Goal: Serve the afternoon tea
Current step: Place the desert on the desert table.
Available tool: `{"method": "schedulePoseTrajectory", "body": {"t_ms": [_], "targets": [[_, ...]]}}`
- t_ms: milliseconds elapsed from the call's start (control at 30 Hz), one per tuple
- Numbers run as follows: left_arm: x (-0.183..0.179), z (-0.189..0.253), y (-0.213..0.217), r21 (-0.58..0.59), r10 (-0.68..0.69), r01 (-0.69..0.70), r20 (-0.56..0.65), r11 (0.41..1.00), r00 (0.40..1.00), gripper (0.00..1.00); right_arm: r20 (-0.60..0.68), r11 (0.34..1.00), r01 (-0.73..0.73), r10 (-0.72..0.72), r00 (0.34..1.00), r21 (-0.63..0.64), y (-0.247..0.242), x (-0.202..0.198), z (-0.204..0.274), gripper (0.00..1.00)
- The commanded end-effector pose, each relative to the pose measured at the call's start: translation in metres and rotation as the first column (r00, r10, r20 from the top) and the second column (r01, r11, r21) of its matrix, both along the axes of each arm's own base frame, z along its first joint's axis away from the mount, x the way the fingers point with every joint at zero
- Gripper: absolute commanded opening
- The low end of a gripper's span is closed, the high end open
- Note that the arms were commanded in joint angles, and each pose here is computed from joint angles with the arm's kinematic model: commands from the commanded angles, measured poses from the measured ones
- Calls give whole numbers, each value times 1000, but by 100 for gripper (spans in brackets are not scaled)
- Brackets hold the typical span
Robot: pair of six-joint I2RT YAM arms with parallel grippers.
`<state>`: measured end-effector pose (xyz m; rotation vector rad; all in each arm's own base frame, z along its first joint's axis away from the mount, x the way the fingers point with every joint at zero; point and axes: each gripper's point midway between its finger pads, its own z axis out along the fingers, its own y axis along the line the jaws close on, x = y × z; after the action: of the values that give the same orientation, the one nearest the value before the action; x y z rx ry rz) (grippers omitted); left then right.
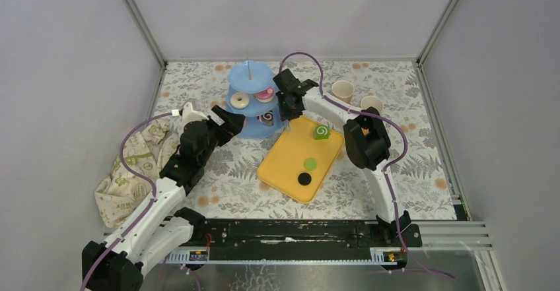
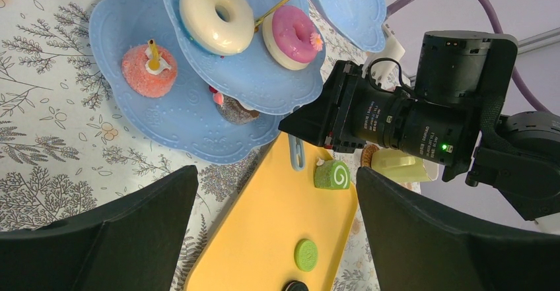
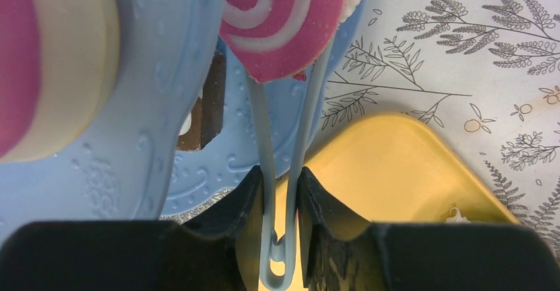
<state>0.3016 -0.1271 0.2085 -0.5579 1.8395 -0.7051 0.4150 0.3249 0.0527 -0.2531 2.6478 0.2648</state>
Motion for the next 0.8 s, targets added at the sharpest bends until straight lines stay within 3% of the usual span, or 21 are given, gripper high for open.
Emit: {"method": "schedulePoseTrajectory", "body": {"t_ms": [0, 367, 767], "targets": [[3, 7, 1, -11, 7, -7, 42, 1000, 999, 97, 27, 998, -4, 3, 1000, 63, 8, 8, 12, 15], [3, 8, 1, -8, 6, -6, 44, 1000, 999, 97, -7, 998, -9, 9, 1000, 70, 9, 6, 4, 39], [1, 9, 2, -7, 8, -7, 46, 1000, 999, 97, -32, 997, -1, 4, 999, 80, 7, -3, -3, 43]]}}
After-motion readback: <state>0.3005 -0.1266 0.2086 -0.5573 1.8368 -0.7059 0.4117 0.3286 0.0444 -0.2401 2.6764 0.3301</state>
